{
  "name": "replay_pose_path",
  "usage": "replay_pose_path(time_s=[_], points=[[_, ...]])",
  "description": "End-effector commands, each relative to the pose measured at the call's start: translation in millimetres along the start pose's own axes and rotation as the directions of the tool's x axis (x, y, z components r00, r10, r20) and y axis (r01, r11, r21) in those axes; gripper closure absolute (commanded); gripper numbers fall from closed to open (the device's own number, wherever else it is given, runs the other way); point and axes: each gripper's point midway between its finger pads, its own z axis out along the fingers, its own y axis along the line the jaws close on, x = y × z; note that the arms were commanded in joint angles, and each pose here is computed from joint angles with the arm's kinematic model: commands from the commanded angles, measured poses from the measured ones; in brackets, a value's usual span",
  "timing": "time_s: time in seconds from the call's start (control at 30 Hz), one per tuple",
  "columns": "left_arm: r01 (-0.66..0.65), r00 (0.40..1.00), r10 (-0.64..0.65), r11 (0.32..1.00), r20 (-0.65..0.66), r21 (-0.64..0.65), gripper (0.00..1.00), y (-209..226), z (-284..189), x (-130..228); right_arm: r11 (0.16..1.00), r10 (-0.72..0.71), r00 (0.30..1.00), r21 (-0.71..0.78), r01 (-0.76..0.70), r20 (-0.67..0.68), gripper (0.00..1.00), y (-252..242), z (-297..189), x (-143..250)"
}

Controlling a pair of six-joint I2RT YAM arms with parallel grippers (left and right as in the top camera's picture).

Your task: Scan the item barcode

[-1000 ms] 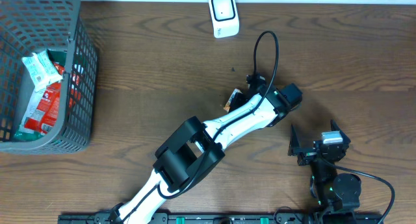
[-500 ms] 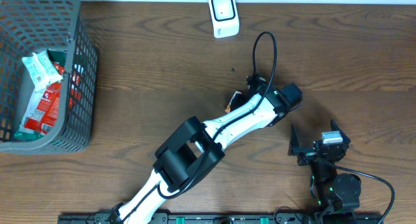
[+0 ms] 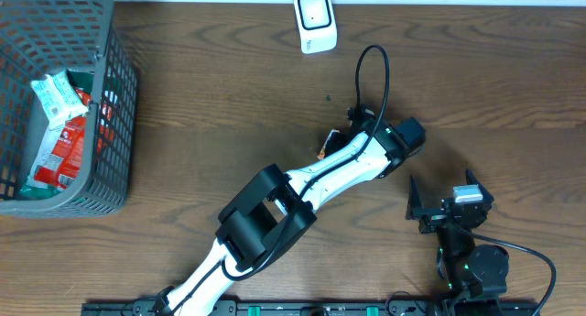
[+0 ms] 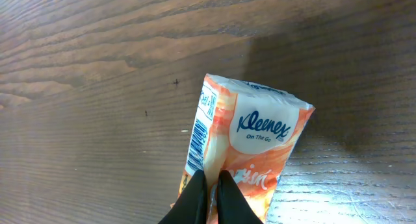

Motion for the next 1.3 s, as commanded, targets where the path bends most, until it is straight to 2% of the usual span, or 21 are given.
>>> replay_pose_path(time_s=[0.0,0.1,0.3,0.67,0.93,1.17,1.23,1.27], points=[[-0.019,1.000,0.019,1.000,0.003,0.021,0.93,-0.9,-5.4,-2.0,1.000,-0.005,1.000,0.007,0.005,-0.001,0.01,-1.3,-0.2,0.5],[-0.080,0.996,0.081,0.997,0.039,-0.021,0.93,5.1,-5.8,-8.6,1.000,-0.005,1.000,0.008,0.005,-0.001,0.01,-1.4,-0.2,0.5],[-0.082,0.989,0.100,0.985,0.113,-0.153,0.93,27.3,-8.7,-22.5,1.000,-0.005,1.000,0.007,0.005,-0.001,0.01,-1.3,-0.2,0.5],[-0.095,0.992,0.105,0.987,0.072,-0.130,0.93,19.4,0.8,-11.5,1.000,-0.005,1.000,0.007,0.005,-0.001,0.01,-1.3,-0.2,0.5],[-0.102,0.995,0.102,0.993,0.016,-0.052,0.92,6.7,2.8,-0.6,1.000,-0.005,1.000,0.008,0.005,-0.001,0.01,-1.4,-0.2,0.5],[-0.101,0.995,0.102,0.994,0.009,-0.041,0.86,5.0,2.9,0.8,1.000,-0.005,1.000,0.007,0.005,-0.001,0.01,-1.3,-0.2,0.5],[-0.102,0.995,0.102,0.994,0.009,-0.041,0.83,5.0,2.9,0.9,1.000,-0.005,1.000,0.007,0.005,-0.001,0.01,-1.3,-0.2,0.5],[-0.102,0.995,0.102,0.994,0.009,-0.041,0.77,5.0,2.9,0.9,1.000,-0.005,1.000,0.008,0.005,-0.001,0.01,-1.4,-0.2,0.5]])
